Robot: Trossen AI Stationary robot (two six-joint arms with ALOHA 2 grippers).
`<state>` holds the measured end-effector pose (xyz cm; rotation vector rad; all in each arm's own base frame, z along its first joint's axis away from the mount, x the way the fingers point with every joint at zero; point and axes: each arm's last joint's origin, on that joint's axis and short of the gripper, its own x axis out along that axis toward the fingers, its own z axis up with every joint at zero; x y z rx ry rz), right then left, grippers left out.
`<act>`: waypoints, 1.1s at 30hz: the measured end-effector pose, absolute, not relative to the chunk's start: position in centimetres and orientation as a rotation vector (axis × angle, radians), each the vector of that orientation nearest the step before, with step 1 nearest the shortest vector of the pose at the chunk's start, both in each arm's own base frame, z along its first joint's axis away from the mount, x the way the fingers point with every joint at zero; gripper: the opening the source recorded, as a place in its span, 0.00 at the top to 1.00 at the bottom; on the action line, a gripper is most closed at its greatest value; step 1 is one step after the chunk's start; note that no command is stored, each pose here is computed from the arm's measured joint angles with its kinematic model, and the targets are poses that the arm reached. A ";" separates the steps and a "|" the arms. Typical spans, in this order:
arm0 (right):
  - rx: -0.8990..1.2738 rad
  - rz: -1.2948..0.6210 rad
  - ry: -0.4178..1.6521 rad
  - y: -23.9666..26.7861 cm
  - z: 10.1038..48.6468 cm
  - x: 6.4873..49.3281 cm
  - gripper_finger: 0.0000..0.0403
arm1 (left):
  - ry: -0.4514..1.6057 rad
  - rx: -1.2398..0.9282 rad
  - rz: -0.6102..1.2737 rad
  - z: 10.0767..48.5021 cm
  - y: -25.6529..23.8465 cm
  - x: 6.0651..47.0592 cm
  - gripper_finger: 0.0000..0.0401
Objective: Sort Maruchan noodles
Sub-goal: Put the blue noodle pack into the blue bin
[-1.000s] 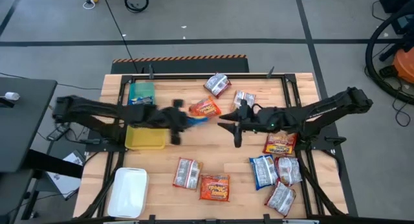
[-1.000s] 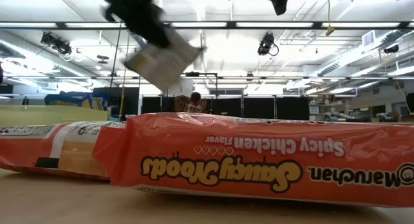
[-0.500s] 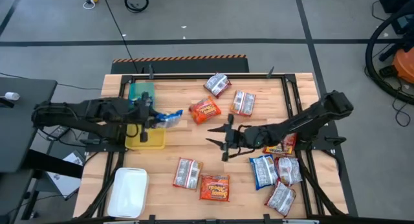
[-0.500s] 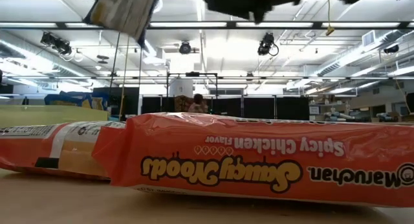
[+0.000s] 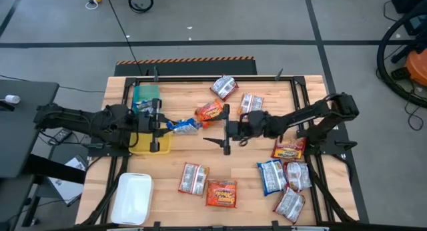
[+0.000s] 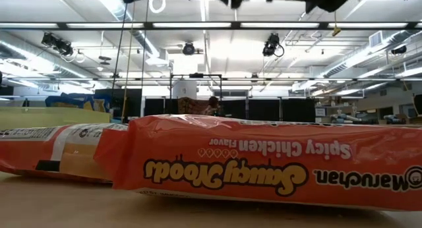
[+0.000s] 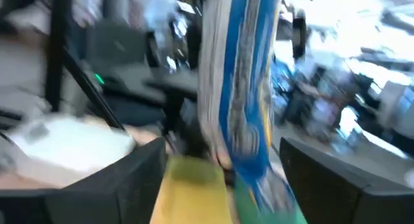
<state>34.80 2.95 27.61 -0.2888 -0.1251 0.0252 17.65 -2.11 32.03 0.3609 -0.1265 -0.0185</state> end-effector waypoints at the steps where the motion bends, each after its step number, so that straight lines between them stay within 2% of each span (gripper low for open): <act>1: -0.277 0.043 -0.146 2.6 28.2 34.7 0.21 | -0.135 0.376 -0.020 32.0 -2.1 17.9 0.86; 7: -0.263 0.115 -0.153 0.5 29.0 35.0 0.18 | -0.231 0.458 -0.014 31.8 -2.2 20.5 0.86; 14: -0.251 0.135 -0.122 0.1 28.7 35.1 0.24 | -0.284 0.491 0.022 30.9 -2.1 23.0 0.86; 18: -0.246 0.134 -0.105 0.1 28.6 35.1 0.35 | -0.317 0.486 0.031 30.7 -2.2 23.7 0.86; 22: -0.237 0.133 -0.089 0.1 28.4 35.1 0.52 | -0.289 0.474 0.066 30.3 -2.1 24.0 0.85; 25: -0.242 0.114 -0.068 0.1 28.2 35.1 0.66 | -0.251 0.447 0.092 30.2 -2.2 23.9 0.80; 28: -0.267 0.012 0.011 0.3 27.6 35.2 0.76 | -0.161 0.434 0.093 30.7 -2.7 23.7 0.69; 33: -0.314 -0.076 0.118 0.8 26.8 35.1 0.81 | 0.156 0.354 0.164 32.9 -2.6 23.5 0.46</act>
